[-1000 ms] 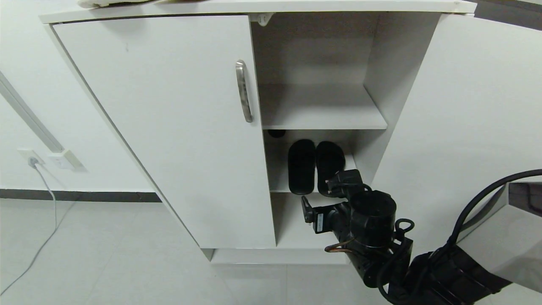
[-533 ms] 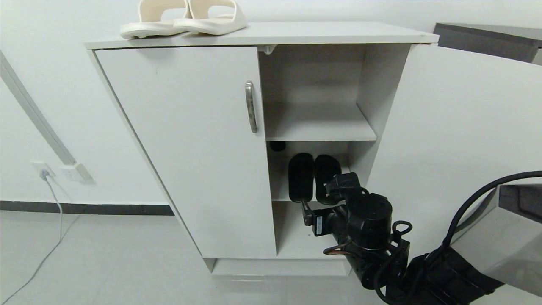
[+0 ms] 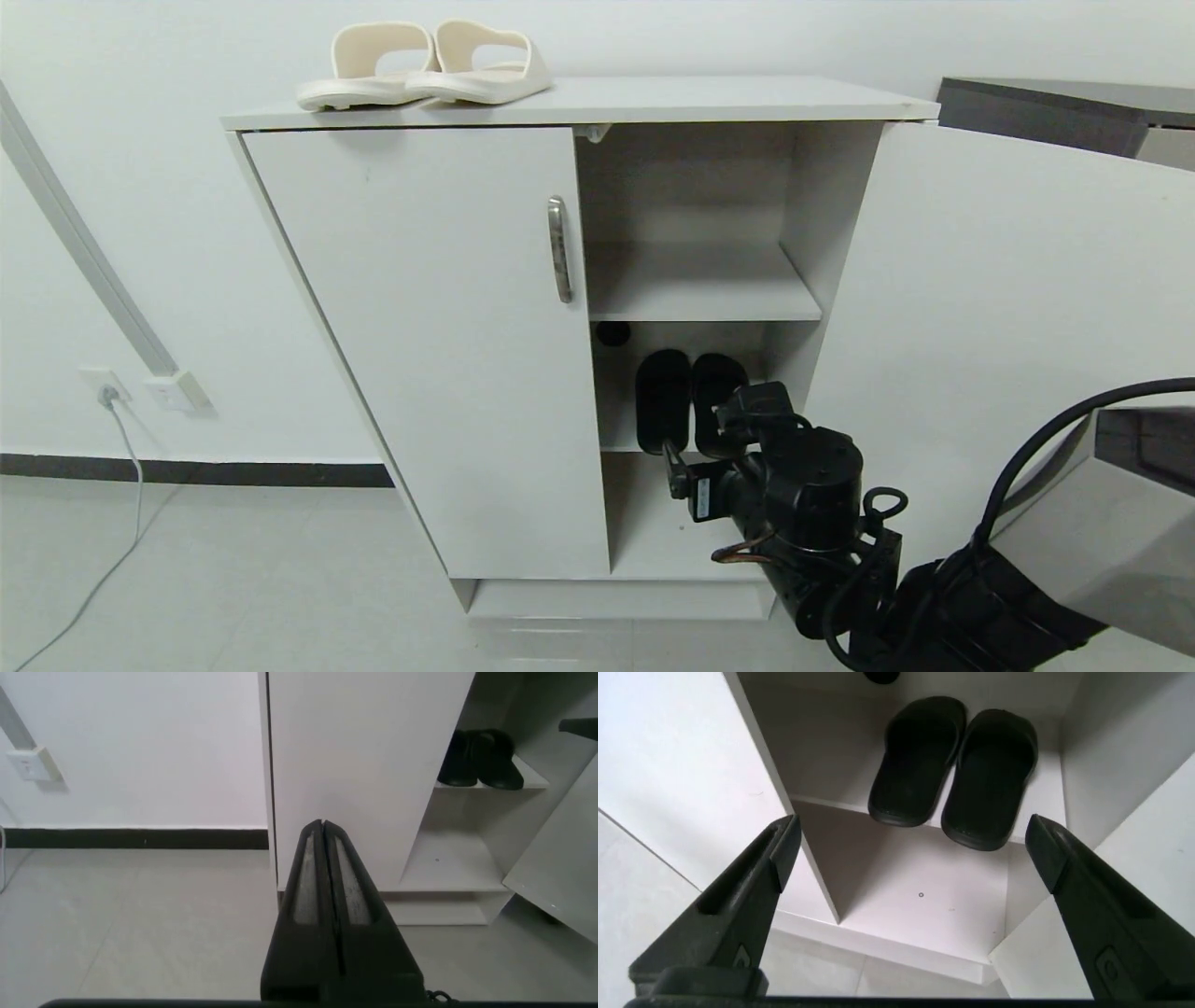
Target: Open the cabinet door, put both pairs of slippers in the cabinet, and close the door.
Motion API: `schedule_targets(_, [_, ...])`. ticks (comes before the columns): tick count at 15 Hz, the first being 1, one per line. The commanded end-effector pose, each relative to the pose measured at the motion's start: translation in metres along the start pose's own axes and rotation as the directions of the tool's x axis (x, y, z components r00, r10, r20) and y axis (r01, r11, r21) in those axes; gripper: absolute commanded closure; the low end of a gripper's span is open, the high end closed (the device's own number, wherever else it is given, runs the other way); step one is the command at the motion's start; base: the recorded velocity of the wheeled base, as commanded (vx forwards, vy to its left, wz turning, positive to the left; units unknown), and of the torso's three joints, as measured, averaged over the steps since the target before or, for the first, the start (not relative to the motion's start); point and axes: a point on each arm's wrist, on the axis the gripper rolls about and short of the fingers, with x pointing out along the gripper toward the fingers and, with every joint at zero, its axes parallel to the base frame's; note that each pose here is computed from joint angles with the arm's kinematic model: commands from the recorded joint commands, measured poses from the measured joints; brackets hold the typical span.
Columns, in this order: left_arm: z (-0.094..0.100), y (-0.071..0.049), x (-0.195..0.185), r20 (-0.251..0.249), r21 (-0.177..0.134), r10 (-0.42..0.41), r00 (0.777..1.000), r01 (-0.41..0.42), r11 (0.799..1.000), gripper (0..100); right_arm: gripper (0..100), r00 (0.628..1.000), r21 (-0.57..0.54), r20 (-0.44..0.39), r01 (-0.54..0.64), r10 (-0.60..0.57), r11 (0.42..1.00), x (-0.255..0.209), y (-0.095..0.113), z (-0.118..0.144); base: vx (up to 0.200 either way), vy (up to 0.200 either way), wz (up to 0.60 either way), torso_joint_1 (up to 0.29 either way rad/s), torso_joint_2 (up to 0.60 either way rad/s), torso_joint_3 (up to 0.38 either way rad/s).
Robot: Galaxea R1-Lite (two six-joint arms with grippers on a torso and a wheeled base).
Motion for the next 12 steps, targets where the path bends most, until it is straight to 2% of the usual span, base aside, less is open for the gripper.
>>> schedule_targets(1, [0.0000, 0.0000, 0.0001, -0.001, -0.001, 0.001, 1.000, -0.001, 1.000, 100, 0, 1.000, -0.004, -0.005, 0.000, 0.000, 1.000, 0.0001, 0.0006, -0.0022, 0.000, 0.000, 0.00, 0.000, 0.00, 0.000])
schedule_targets(6, [0.0000, 0.0000, 0.0001, -0.001, -0.001, -0.001, 1.000, 0.001, 1.000, 100, 0, 1.000, -0.009, -0.008, 0.002, -0.002, 1.000, -0.0004, 0.0001, -0.0031, 0.000, 0.000, 0.00, 0.000, 0.00, 0.000])
schedule_targets(12, [0.0000, 0.0000, 0.0001, -0.001, -0.001, -0.001, 1.000, 0.001, 1.000, 100, 0, 1.000, -0.026, -0.015, -0.001, 0.000, 1.000, -0.0025, -0.0002, -0.0052, 0.000, 0.200, 0.00, 0.004, 0.00, 0.006])
